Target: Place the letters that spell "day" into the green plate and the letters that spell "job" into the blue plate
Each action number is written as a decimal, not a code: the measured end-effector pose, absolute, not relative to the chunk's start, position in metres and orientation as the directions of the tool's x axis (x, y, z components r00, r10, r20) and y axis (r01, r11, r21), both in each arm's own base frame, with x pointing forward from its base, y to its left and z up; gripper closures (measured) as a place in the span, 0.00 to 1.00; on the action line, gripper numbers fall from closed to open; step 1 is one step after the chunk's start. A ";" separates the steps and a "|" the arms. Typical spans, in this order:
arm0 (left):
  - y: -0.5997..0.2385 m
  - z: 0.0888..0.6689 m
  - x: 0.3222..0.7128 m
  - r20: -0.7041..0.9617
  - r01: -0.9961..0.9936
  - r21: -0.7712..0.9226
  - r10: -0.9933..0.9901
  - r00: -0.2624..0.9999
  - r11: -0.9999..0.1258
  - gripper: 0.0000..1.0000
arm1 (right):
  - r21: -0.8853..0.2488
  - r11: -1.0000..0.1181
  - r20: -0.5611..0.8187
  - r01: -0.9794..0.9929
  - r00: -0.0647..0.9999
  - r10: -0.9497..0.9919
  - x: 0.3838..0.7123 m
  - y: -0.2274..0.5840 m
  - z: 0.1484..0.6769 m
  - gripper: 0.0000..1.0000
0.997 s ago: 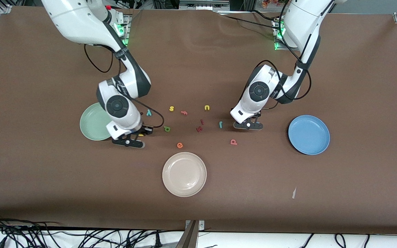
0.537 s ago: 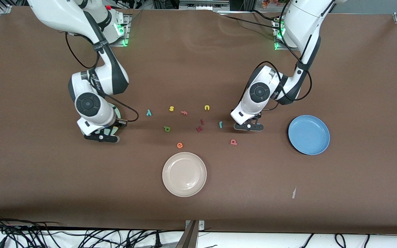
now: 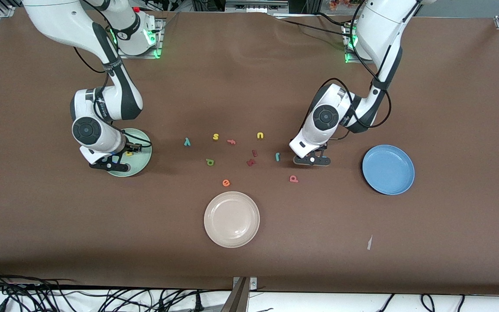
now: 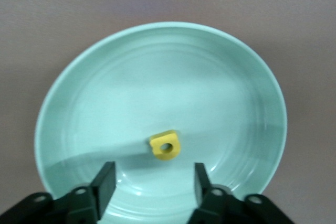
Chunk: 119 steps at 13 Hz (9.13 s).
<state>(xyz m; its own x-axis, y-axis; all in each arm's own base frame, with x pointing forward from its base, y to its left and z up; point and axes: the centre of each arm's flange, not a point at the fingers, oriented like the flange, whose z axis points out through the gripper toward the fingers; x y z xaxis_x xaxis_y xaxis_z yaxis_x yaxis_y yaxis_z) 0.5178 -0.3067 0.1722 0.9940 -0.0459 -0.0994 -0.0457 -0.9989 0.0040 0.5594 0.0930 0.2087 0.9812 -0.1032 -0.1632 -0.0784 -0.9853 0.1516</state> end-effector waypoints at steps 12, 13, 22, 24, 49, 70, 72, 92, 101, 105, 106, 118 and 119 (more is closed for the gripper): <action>-0.196 0.242 0.589 -0.185 -0.161 0.003 -0.158 0.970 -0.987 0.72 | -0.006 -0.990 -0.087 -0.143 0.986 -0.142 0.507 0.238 0.194 0.04; -0.166 0.248 0.596 -0.193 -0.198 0.016 -0.197 0.961 -0.980 0.72 | -0.016 -0.988 -0.078 -0.150 0.986 -0.149 0.499 0.243 0.187 0.04; -0.044 0.234 0.618 -0.256 -0.448 -0.086 -0.415 0.873 -0.890 0.44 | -0.026 -0.981 -0.064 -0.194 0.979 -0.192 0.481 0.276 0.174 0.18; -0.057 0.258 0.635 -0.186 -0.384 -0.035 -0.372 0.909 -0.923 0.25 | -0.033 -0.980 -0.053 -0.197 0.979 -0.195 0.483 0.275 0.168 0.28; -0.353 0.173 0.631 -0.048 0.113 0.063 0.110 0.993 -0.992 0.45 | 0.094 -0.995 -0.215 0.044 0.976 0.023 0.536 0.117 0.218 0.86; -0.156 0.254 0.670 -0.196 -0.163 -0.047 -0.151 0.969 -0.985 0.69 | -0.093 -0.929 0.011 -0.358 0.933 -0.361 0.551 0.338 0.185 0.01; -0.108 0.255 0.664 -0.223 -0.215 -0.044 -0.200 0.954 -0.976 0.69 | -0.103 -0.920 0.017 -0.377 0.925 -0.381 0.556 0.341 0.185 0.02; -0.293 0.256 0.595 -0.091 -0.009 0.013 -0.011 0.996 -1.000 0.00 | 0.113 -0.974 -0.045 -0.196 0.978 -0.202 0.602 0.284 0.251 0.63; -0.400 0.208 0.556 -0.059 0.170 0.026 0.168 0.984 -0.985 0.03 | 0.202 -0.979 -0.202 -0.027 0.977 -0.069 0.583 0.094 0.242 0.63; -0.403 0.190 0.550 -0.058 0.181 -0.003 0.181 0.982 -0.984 0.19 | 0.182 -0.983 -0.198 -0.028 0.978 -0.064 0.577 0.089 0.255 0.26; -0.405 0.187 0.548 -0.062 0.181 -0.005 0.181 0.982 -0.983 0.19 | 0.169 -0.985 -0.203 -0.025 0.977 -0.060 0.575 0.090 0.268 0.17; -0.413 0.174 0.543 -0.066 0.175 -0.006 0.175 0.982 -0.984 0.89 | -0.025 -0.999 -0.120 0.044 0.992 0.047 0.545 0.020 0.526 0.00; -0.411 0.174 0.545 -0.064 0.179 -0.007 0.179 0.982 -0.984 0.89 | -0.016 -0.999 -0.120 0.050 0.991 0.052 0.549 0.024 0.526 0.00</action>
